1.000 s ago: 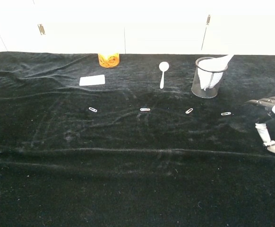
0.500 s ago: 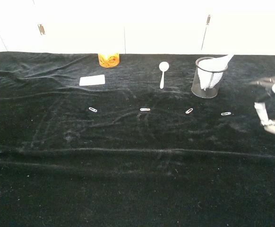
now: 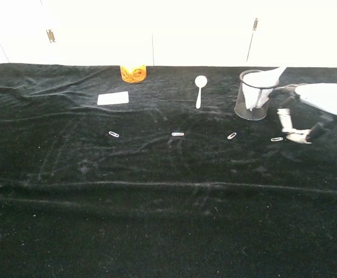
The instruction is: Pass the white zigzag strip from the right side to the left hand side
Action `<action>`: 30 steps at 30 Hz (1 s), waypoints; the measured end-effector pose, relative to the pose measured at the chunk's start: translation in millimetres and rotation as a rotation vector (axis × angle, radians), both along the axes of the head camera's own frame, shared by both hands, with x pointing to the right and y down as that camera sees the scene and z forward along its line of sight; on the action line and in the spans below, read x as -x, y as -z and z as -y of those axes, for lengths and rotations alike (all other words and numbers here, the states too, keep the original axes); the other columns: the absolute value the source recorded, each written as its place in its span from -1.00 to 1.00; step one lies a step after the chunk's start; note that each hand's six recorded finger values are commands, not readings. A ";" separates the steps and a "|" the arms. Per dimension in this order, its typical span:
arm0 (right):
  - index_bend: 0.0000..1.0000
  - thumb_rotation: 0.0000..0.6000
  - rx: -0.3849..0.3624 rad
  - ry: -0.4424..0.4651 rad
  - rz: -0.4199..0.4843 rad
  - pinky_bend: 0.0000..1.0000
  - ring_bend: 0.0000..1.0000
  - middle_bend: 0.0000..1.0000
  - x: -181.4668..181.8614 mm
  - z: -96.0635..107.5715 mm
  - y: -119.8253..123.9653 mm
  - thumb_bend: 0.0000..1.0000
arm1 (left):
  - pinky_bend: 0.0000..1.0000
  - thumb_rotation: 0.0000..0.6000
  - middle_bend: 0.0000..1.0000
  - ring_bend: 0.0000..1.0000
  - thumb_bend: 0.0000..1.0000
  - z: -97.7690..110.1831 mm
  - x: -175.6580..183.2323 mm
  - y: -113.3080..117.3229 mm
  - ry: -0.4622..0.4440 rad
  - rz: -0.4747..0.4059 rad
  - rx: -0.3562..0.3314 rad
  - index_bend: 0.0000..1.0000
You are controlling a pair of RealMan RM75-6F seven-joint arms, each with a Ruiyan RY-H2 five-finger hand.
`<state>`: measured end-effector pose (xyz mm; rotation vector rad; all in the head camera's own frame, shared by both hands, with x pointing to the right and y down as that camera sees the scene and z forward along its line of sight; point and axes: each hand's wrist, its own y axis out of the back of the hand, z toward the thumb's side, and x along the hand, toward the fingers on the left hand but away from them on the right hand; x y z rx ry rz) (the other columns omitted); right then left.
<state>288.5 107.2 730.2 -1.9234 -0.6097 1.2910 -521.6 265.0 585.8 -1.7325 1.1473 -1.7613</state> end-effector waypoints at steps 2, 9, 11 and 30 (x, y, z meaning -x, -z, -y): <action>0.70 1.00 0.005 0.006 0.009 -1.00 -0.93 -0.75 7.5 4.8 -6.9 -0.14 | -1.00 1.00 -1.00 -1.00 -0.72 0.2 1.7 0.2 0.007 -0.001 -0.001 -1.00; 0.70 1.00 0.001 0.026 0.027 -1.00 -0.94 -0.75 27.6 13.4 -24.8 -0.14 | -1.00 1.00 -1.00 -1.00 -0.72 0.4 8.7 2.8 0.032 -0.004 -0.007 -1.00; 0.70 1.00 0.001 0.031 0.030 -1.00 -0.94 -0.75 31.3 13.5 -29.0 -0.14 | -1.00 1.00 -1.00 -1.00 -0.72 0.3 10.4 3.7 0.036 -0.006 -0.008 -1.00; 0.70 1.00 -0.036 0.029 0.105 -1.00 -0.93 -0.74 36.7 11.7 -18.3 -0.14 | -1.00 1.00 -1.00 -1.00 -0.72 -0.2 13.3 6.9 0.047 -0.010 -0.018 -1.00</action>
